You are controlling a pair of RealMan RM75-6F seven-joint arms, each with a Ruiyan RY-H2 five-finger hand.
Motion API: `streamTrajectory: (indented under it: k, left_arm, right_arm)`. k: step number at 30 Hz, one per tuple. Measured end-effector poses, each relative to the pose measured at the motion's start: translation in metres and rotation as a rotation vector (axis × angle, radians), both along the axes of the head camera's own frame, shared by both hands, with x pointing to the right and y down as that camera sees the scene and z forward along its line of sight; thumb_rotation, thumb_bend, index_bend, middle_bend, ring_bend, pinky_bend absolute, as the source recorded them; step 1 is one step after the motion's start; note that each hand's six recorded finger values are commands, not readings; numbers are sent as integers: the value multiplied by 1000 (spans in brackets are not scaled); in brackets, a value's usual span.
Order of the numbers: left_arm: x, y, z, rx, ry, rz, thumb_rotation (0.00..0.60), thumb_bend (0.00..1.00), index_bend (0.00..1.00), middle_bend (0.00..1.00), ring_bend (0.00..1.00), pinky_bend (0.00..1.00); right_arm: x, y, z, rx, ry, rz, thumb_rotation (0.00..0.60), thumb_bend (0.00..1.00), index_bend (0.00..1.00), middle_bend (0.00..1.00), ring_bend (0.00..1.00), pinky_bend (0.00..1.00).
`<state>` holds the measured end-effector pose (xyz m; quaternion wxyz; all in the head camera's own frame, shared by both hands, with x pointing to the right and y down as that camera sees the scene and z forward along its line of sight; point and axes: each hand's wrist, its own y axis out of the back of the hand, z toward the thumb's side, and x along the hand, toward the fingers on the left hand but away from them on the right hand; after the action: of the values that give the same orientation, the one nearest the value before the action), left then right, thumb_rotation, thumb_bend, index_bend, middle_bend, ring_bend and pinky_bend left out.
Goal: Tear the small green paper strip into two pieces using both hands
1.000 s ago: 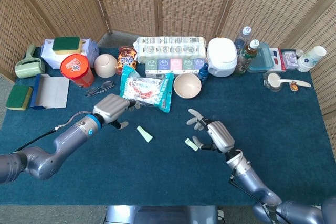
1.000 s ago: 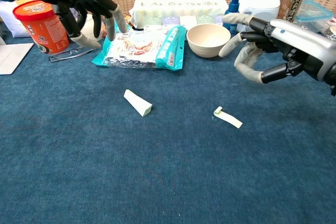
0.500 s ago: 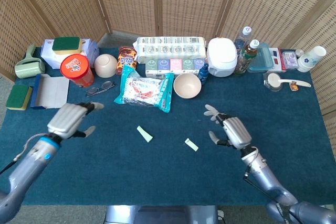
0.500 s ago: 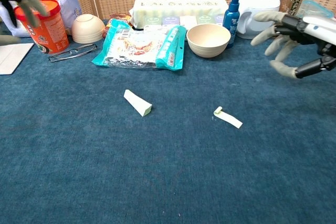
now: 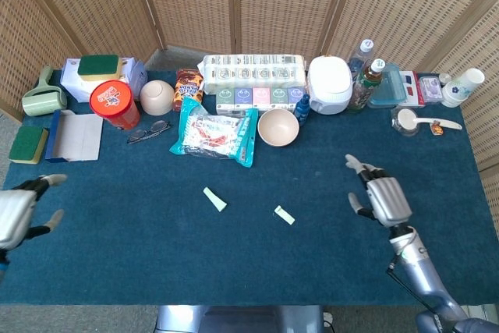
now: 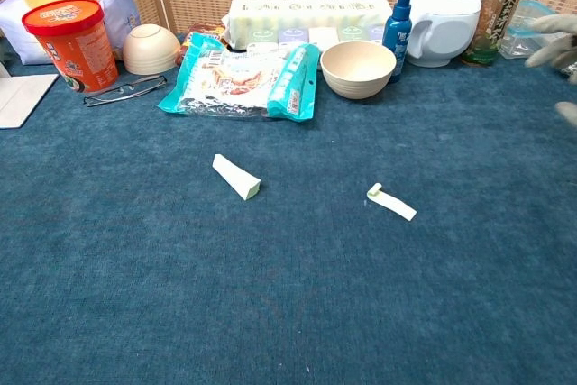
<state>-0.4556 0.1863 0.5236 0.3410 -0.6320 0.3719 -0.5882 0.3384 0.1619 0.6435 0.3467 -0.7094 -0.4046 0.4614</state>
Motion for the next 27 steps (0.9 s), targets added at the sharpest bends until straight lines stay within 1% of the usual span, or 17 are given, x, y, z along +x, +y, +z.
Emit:
streamTrajectory:
  k: [5, 8, 10, 13, 16, 20, 27]
  left_arm:
    - [-34, 35, -12, 70, -51, -71, 600, 312, 248, 318, 348, 499]
    - [-51, 57, -19, 116, -74, -120, 600, 312, 248, 318, 348, 499]
    - [-60, 72, -20, 139, -85, -142, 600, 312, 248, 318, 348, 499]
    - [-65, 87, -17, 147, -76, -162, 600, 312, 248, 318, 348, 499]
    - [-65, 87, -15, 152, -65, -161, 600, 311, 248, 318, 348, 499]
    - [-63, 84, -16, 169, -59, -152, 600, 312, 248, 318, 348, 499]
    - [-58, 83, -13, 174, -29, -147, 600, 312, 248, 318, 348, 498]
  right_arm:
    - [36, 12, -23, 57, 140, 73, 600, 479, 60, 237, 204, 282]
    - [57, 24, -38, 71, 203, 112, 600, 480, 70, 237, 204, 282]
    - [66, 33, -46, 72, 225, 136, 600, 479, 73, 237, 204, 282]
    - [77, 48, -54, 64, 251, 168, 600, 479, 76, 237, 204, 282]
    - [83, 56, -59, 54, 263, 183, 600, 480, 77, 237, 204, 282]
    - [87, 60, -63, 61, 257, 201, 600, 480, 78, 237, 204, 282]
    - [90, 63, -69, 70, 248, 212, 600, 480, 81, 237, 204, 282]
